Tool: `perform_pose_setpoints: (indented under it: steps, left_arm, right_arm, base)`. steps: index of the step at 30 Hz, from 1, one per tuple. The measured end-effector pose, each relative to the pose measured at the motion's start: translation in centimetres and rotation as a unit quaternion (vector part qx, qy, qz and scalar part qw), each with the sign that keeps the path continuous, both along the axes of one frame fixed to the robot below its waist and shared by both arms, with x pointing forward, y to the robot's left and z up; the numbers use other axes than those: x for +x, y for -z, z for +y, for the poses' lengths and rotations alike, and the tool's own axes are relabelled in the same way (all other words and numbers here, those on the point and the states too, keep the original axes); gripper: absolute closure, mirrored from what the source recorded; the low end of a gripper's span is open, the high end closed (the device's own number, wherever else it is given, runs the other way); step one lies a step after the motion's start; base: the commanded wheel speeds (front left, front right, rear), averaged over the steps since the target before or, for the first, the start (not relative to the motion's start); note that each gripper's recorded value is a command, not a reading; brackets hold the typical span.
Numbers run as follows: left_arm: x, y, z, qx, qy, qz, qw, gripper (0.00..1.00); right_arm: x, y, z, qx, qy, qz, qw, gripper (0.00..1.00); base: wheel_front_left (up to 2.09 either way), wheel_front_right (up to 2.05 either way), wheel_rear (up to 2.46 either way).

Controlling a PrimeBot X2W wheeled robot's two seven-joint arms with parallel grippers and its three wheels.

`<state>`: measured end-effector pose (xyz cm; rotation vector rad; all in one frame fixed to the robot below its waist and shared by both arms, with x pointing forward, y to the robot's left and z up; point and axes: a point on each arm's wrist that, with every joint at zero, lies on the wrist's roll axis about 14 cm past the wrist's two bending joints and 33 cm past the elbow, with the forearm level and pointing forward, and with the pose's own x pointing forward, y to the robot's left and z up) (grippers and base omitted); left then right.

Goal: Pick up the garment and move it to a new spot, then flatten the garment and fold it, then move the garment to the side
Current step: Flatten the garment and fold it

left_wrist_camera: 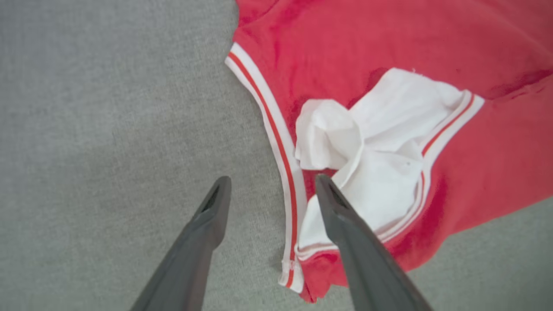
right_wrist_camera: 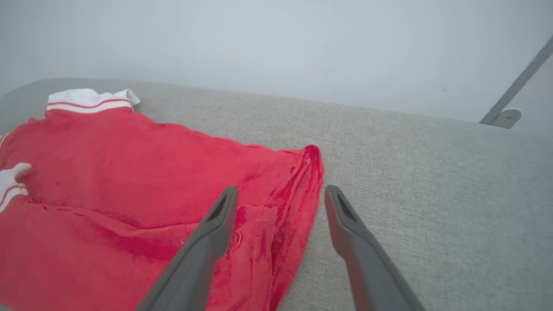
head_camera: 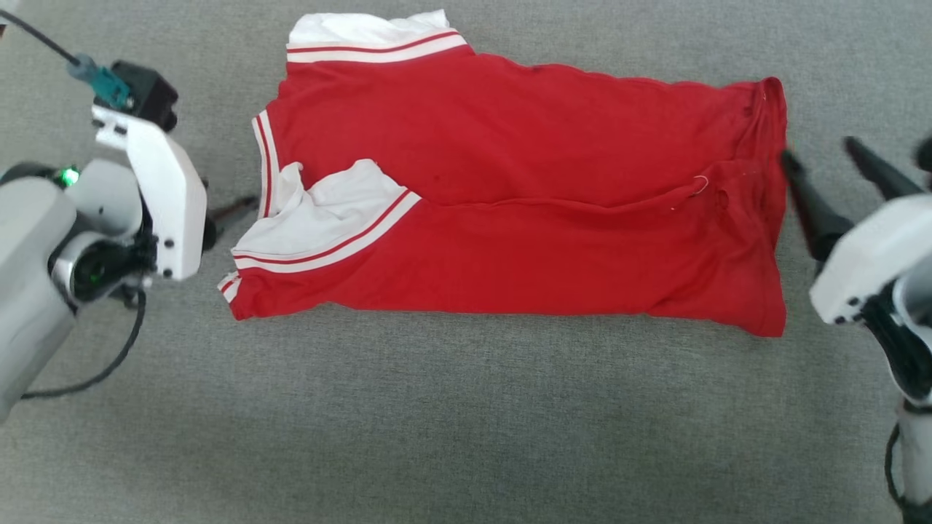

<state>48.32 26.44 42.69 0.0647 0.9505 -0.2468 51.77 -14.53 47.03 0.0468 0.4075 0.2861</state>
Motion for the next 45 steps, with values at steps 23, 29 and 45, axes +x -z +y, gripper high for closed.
perform_pose_setpoints:
  steps: [23, 29, 45]
  left_arm:
    - [-6.5, 3.4, -1.0, 0.008, -0.032, 0.084, 0.996, 0.0]
    - [-6.3, 2.0, -0.6, 0.011, -0.035, 0.063, 0.997, 0.0]
    - [-8.5, -0.9, -1.1, 0.026, -0.022, 0.063, 0.997, 0.0]
  right_arm:
    - [-4.3, -3.0, -5.6, 0.036, 0.146, -0.115, 0.982, 0.0]
    - [-5.3, -2.5, -6.2, 0.044, 0.155, -0.106, 0.981, 0.0]
    - [-5.9, -3.2, -5.9, 0.054, 0.151, -0.116, 0.98, 0.0]
  base:
    - [0.0, 0.0, 0.0]
    - [0.0, 0.0, 0.0]
    - [0.0, 0.0, 0.0]
